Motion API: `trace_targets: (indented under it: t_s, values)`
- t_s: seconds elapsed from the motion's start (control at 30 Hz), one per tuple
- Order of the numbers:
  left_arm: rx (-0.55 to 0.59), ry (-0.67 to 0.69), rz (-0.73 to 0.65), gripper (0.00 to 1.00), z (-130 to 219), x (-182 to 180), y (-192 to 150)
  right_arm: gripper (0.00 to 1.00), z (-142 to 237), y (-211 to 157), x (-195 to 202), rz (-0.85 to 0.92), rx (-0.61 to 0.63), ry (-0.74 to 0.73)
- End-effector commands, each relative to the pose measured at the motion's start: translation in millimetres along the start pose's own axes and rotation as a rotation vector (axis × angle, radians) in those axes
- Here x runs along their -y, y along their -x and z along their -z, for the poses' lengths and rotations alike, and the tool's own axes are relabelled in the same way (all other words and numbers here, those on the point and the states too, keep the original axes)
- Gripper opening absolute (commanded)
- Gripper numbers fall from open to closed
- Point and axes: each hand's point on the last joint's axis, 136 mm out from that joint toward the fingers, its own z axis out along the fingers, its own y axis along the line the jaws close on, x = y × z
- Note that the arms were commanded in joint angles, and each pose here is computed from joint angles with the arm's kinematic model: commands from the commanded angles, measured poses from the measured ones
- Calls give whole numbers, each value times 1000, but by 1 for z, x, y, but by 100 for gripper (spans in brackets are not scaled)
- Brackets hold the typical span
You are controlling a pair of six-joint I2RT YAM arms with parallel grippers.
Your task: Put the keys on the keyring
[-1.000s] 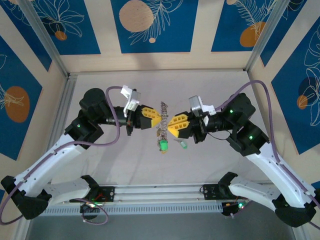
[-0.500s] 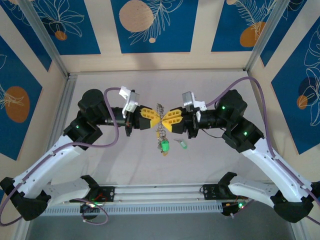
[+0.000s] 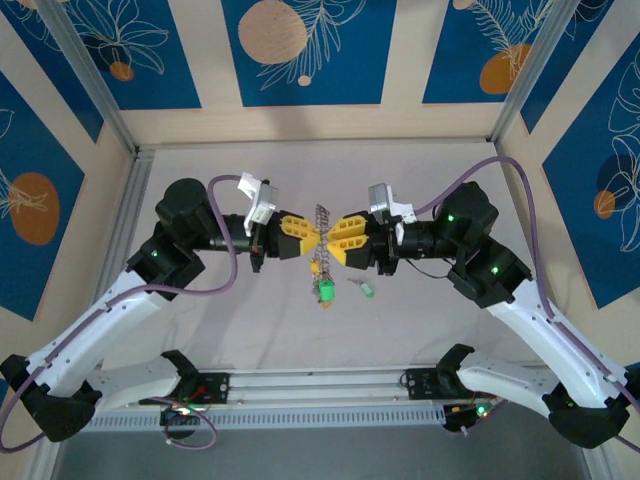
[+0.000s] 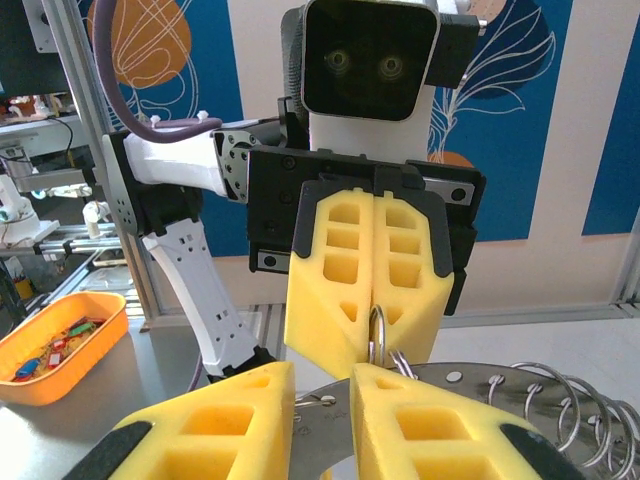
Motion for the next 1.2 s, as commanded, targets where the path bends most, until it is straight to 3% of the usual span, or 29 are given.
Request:
trace_targets:
  t_s: [0.0, 0.33, 0.83, 1.17]
  values:
    - [46, -27, -67, 0, 6, 13, 16, 26, -3, -3, 7, 2, -7, -27]
    - [48, -21, -73, 0, 7, 14, 18, 34, 1, -7, 15, -8, -10, -87]
    - [51, -23, -77, 0, 8, 16, 19, 35, 1, -9, 28, -33, -8, -119]
    - [52, -19, -79, 0, 8, 15, 20, 35, 1, -2, 9, -2, 22, -9]
